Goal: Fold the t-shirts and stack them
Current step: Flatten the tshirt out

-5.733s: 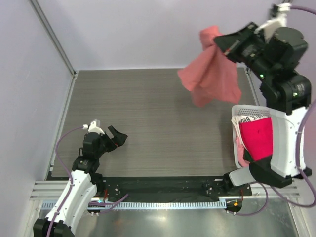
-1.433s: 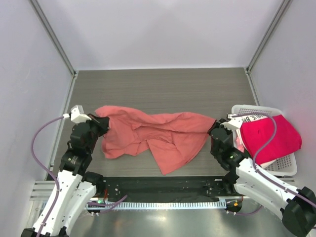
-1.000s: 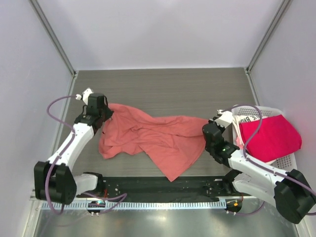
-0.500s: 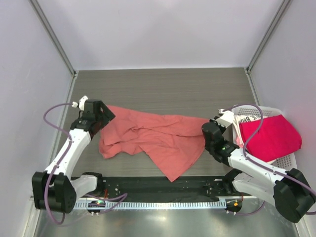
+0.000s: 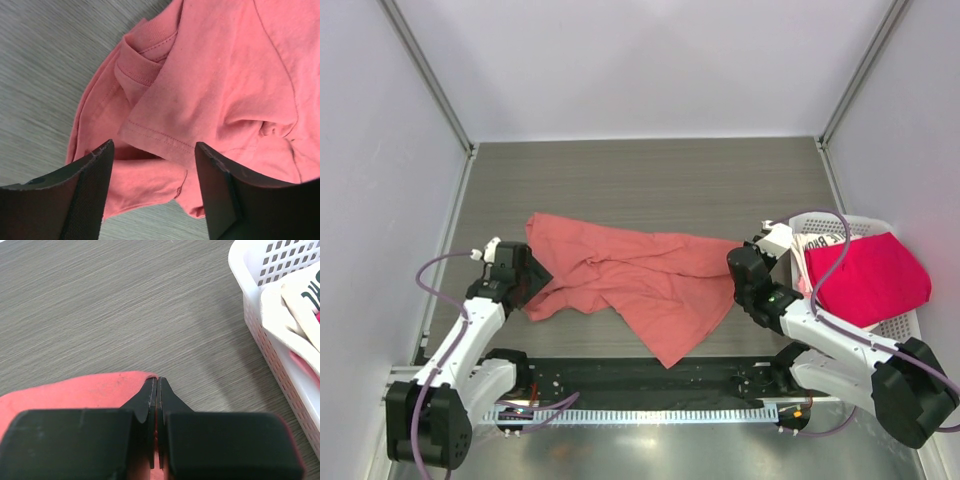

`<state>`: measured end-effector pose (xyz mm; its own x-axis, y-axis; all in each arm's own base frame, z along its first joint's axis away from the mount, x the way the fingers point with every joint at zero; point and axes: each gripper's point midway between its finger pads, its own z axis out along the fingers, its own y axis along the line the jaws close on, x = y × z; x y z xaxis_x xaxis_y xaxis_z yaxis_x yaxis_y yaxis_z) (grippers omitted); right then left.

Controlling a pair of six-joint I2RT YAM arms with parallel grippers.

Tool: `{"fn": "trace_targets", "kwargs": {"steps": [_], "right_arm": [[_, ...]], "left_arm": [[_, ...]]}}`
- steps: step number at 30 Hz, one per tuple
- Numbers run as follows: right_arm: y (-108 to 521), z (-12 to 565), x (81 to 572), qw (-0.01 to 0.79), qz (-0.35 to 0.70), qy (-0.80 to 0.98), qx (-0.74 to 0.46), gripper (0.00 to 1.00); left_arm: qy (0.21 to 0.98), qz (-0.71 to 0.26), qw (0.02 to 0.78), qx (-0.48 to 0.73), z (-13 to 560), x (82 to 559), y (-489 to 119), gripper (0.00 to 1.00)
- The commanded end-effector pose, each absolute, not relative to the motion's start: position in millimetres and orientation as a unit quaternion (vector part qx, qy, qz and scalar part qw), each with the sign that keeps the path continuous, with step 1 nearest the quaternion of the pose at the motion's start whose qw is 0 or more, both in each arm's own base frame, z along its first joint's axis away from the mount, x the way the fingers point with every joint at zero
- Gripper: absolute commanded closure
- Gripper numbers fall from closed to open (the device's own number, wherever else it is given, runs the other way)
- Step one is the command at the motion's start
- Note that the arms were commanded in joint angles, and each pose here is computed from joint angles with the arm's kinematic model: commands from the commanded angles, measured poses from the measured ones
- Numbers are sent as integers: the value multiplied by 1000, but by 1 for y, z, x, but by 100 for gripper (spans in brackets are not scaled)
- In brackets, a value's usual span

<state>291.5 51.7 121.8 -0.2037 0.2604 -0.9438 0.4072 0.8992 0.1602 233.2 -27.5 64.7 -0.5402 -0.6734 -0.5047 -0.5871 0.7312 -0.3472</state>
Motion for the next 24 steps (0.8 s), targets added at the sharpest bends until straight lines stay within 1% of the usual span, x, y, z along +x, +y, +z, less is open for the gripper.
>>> {"fn": "trace_targets", "kwargs": {"steps": [1, 2, 3, 5, 8, 10, 11, 13, 14, 16, 17, 24], "right_arm": [[51, 144, 300, 616, -50, 744, 254, 99], [50, 144, 300, 616, -52, 744, 254, 99], [50, 144, 300, 615, -51, 744, 254, 99], [50, 144, 300, 615, -51, 745, 254, 99], [50, 144, 300, 615, -52, 744, 255, 99], [50, 144, 301, 615, -52, 745, 254, 99], [50, 144, 301, 615, -53, 745, 253, 99], [50, 144, 301, 615, -52, 745, 253, 99], [50, 144, 301, 615, -52, 745, 253, 99], [50, 144, 300, 615, -52, 744, 254, 99], [50, 144, 300, 615, -51, 744, 254, 99], [50, 143, 301, 614, -53, 746, 254, 99]], "left_arm": [[864, -101, 330, -366, 64, 250, -37, 35], [865, -102, 328, -365, 62, 250, -37, 39], [867, -98, 322, -366, 58, 249, -37, 40], [866, -103, 329, -363, 57, 253, -38, 45], [867, -108, 327, -361, 56, 255, -41, 48], [866, -108, 331, -359, 57, 256, -40, 56], [866, -106, 331, -358, 58, 256, -39, 62], [866, -102, 338, -355, 62, 257, -37, 66], [865, -98, 342, -353, 63, 257, -35, 78], [865, -96, 348, -348, 67, 257, -34, 90], [864, -92, 352, -349, 70, 258, -32, 100], [858, -98, 370, -343, 95, 260, -31, 100]]}}
